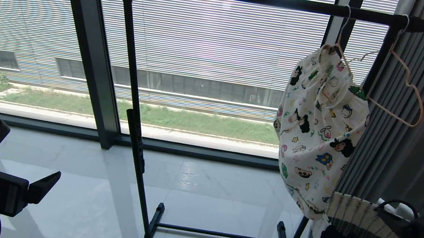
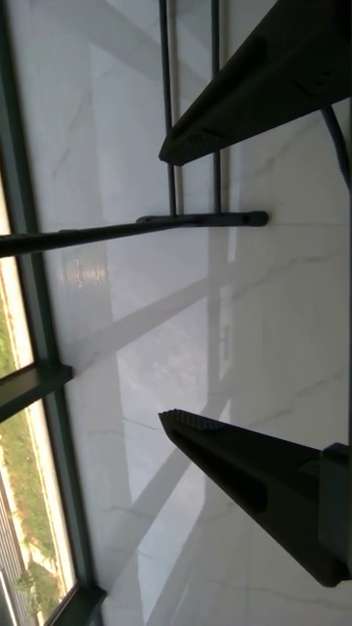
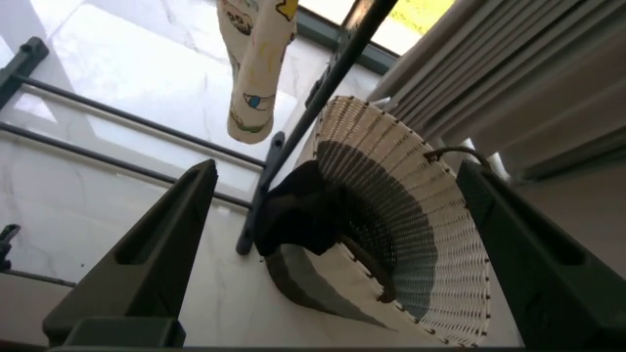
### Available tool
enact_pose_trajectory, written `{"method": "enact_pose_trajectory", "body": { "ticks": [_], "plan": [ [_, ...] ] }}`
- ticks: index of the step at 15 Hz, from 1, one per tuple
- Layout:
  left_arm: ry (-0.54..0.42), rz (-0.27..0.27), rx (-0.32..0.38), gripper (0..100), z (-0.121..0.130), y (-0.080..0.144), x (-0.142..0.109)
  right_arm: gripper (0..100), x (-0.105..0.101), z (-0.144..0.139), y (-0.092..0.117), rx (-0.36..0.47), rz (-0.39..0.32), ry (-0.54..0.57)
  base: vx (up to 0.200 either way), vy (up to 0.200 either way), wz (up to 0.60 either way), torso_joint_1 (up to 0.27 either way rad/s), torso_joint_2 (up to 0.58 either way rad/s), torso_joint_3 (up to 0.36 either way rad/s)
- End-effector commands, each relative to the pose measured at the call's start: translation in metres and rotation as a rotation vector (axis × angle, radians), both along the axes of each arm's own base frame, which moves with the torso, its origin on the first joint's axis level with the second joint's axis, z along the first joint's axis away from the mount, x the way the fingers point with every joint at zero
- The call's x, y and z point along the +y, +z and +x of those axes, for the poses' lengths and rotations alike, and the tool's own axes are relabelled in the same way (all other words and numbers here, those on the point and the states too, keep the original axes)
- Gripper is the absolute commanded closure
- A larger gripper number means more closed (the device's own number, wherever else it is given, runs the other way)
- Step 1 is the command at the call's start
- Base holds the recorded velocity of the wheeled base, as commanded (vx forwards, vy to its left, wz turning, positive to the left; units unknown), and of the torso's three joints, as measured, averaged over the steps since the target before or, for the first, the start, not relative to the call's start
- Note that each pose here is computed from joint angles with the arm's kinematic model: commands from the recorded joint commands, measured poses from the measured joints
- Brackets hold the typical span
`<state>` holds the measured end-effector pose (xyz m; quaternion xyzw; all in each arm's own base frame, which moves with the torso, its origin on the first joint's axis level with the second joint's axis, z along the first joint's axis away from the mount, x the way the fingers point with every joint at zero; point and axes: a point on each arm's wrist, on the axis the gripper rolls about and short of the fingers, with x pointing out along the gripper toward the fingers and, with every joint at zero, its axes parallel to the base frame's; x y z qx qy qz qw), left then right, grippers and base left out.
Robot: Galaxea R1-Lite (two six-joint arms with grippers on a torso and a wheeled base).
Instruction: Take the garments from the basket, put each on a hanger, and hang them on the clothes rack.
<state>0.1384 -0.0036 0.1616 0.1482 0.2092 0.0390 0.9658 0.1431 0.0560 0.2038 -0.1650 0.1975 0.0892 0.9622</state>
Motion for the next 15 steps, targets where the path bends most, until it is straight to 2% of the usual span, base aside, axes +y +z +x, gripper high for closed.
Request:
{"method": "enact_pose_trajectory", "body": {
  "ticks": [1, 3, 6, 9, 11, 15],
  "plan": [
    [0.000, 0.000, 0.001, 0, 0.000, 0.000, 0.000, 0, 0.000, 0.000, 0.000, 0.001, -0.002, 0.001, 0.000, 0.000, 0.00, -0.163, 0.46, 0.295],
    [0.029, 0.015, 0.007, 0, 0.000, -0.001, 0.001, 0, 0.000, 0.000, -0.002, 0.007, -0.016, 0.005, 0.000, 0.000, 0.00, -0.154, 0.46, 0.310],
    [0.126, 0.062, 0.026, 0, -0.002, -0.006, 0.003, 0, -0.004, -0.003, -0.012, 0.032, -0.057, 0.000, 0.000, 0.000, 0.00, -0.056, 0.19, 0.120],
    [0.131, 0.065, 0.020, 0, -0.003, -0.006, 0.003, 0, -0.007, -0.006, -0.026, 0.077, -0.098, 0.008, 0.000, 0.000, 0.00, -0.004, 0.02, 0.014],
    [0.127, 0.064, 0.014, 0, -0.003, -0.005, 0.003, 0, -0.007, -0.007, -0.026, 0.076, -0.120, 0.019, 0.000, -0.200, 0.00, -0.002, 0.01, 0.000],
    [0.122, 0.066, 0.019, 0, -0.003, -0.006, 0.002, 0, -0.007, -0.008, -0.027, 0.078, -0.121, 0.022, 0.000, -0.200, 0.00, -0.001, 0.00, 0.005]
  ]
}}
